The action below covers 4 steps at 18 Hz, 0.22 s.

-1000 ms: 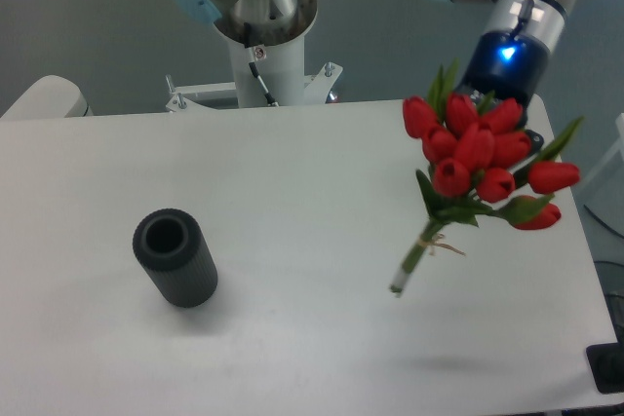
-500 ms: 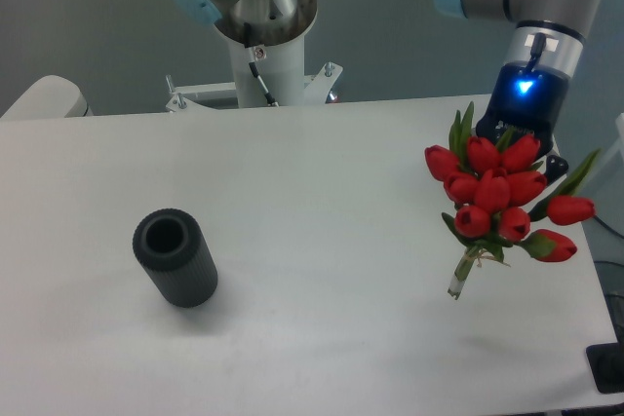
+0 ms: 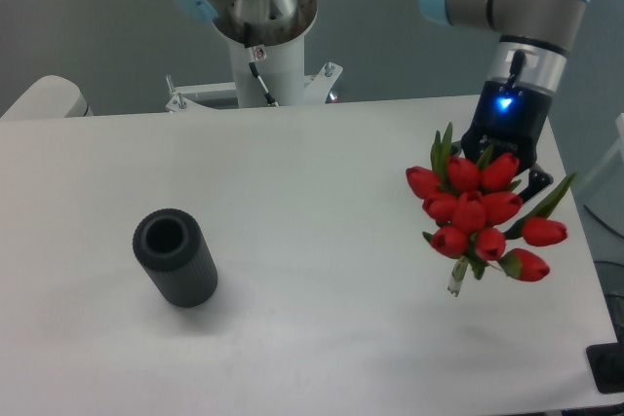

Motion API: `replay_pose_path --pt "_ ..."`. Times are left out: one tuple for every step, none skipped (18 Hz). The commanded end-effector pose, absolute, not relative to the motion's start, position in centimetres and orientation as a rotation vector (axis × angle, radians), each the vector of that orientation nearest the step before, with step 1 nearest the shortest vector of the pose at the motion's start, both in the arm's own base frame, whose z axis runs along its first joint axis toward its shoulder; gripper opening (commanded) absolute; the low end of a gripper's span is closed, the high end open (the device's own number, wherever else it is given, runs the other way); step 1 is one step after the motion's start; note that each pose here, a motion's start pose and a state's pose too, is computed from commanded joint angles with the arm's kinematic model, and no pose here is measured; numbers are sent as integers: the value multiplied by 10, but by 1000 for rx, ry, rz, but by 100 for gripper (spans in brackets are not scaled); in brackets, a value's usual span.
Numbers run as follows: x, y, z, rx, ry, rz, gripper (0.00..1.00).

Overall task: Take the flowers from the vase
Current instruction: 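Carry the held tulips away from the vase and hold them aloft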

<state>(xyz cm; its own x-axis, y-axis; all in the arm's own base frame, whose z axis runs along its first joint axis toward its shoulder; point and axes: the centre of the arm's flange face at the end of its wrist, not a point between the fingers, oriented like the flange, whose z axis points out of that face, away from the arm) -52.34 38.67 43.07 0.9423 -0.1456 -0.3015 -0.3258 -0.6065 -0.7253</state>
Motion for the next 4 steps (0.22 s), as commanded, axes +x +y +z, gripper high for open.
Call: replay_pose_path --pt "-523 386 431 -2231 334 270 26" --pt "-523 386 431 -2234 334 271 26" --pt "-524 386 431 -2237 333 273 26" --pt "-524 386 431 -2237 331 272 26"
